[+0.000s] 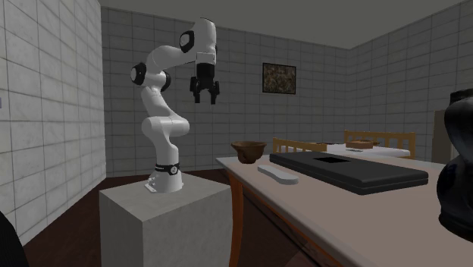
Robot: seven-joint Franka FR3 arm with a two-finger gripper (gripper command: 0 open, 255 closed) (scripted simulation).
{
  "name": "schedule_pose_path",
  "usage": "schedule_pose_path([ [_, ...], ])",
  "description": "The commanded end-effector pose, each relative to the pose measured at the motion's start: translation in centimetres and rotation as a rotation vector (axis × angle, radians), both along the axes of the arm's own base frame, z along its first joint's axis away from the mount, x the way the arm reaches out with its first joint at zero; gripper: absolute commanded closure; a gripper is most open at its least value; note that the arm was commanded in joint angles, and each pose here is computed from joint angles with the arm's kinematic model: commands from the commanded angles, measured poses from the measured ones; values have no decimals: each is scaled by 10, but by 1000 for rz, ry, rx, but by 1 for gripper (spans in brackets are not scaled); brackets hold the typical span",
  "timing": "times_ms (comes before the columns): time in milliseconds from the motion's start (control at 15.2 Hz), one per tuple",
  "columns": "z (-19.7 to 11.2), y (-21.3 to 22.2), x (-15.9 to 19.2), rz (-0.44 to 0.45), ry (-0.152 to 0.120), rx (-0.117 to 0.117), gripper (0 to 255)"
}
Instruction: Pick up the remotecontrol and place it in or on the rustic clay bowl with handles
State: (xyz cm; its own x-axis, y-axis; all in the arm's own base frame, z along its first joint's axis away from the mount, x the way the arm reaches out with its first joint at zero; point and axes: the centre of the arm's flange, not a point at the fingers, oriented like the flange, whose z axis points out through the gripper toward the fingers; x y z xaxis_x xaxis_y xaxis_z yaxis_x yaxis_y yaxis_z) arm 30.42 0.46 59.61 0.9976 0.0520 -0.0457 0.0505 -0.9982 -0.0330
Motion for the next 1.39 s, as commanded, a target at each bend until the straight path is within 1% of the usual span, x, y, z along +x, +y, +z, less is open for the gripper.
schedule_pose_path([
  [0, 0, 0, 0, 0, 0, 0, 0],
  [660, -77, 42, 96, -176, -15, -21, 0],
  [1320, -153, 66, 199, -353, -29, -42, 0],
])
